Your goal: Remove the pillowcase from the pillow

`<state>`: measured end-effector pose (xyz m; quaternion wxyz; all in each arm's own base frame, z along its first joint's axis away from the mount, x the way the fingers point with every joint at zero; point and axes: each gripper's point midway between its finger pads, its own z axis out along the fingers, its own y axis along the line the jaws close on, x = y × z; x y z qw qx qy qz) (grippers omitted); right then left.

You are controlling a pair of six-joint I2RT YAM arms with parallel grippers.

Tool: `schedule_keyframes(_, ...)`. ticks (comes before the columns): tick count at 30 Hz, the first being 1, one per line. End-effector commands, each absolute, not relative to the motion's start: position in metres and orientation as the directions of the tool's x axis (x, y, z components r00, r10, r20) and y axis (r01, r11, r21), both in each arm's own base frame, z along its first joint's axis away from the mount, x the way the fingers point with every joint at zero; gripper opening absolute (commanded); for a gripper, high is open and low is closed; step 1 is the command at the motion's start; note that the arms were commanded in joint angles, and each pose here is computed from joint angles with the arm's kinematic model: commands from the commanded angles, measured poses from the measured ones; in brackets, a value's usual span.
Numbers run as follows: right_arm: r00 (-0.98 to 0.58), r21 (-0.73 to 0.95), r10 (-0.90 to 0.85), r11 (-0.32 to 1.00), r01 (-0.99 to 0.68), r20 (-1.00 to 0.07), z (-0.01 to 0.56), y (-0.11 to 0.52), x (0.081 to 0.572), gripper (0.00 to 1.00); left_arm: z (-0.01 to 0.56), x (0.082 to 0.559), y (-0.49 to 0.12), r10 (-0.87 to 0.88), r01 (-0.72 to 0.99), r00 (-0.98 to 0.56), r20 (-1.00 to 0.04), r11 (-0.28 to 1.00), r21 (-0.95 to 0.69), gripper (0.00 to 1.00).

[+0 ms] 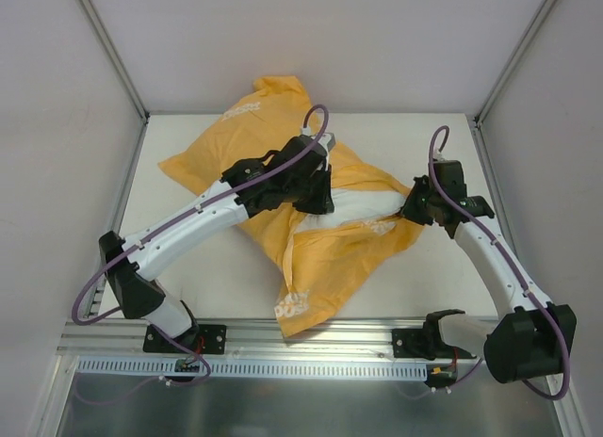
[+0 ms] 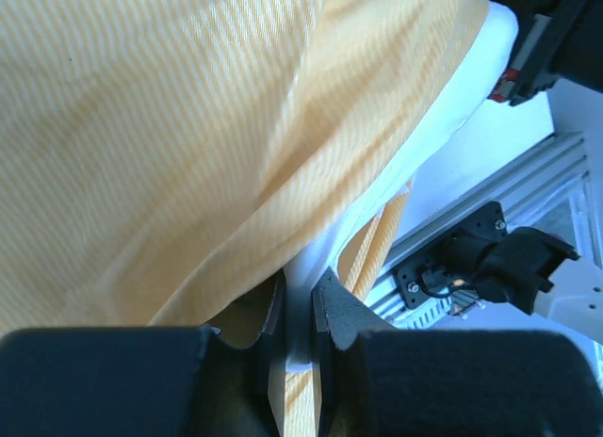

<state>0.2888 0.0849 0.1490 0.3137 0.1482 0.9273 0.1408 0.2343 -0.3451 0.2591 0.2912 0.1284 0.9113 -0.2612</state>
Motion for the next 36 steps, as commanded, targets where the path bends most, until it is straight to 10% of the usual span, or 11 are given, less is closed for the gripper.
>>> schedule_keyframes(1,-0.716,0.322,0.387,0.917,0.235,-0.581,0.147,0.066,0.296,0.01,0.316,0.226,-0.328,-0.021,0.402,-0.763,-0.646,0.768,-0.499,0.0)
schedule_keyframes(16,-0.831,0.627,0.417,0.771,0.109,-0.368,0.081,0.177,0.259,0.01,0.355,0.244,-0.365,-0.119,0.418,-0.77,-0.627,0.649,-0.636,0.0)
schedule_keyframes(18,-0.821,0.602,0.404,0.793,0.093,-0.405,0.091,0.168,0.252,0.12,0.357,0.25,-0.368,-0.132,0.408,-0.772,-0.622,0.647,-0.644,0.0)
schedule_keyframes(22,-0.755,0.519,0.385,0.852,0.07,-0.53,0.125,0.137,0.247,0.77,0.345,0.26,-0.376,-0.132,0.382,-0.793,-0.594,0.653,-0.655,0.0)
schedule_keyframes(36,-0.63,0.485,0.369,0.874,-0.014,-0.683,0.212,0.106,0.216,0.92,0.302,0.285,-0.397,-0.129,0.315,-0.838,-0.53,0.679,-0.663,0.0)
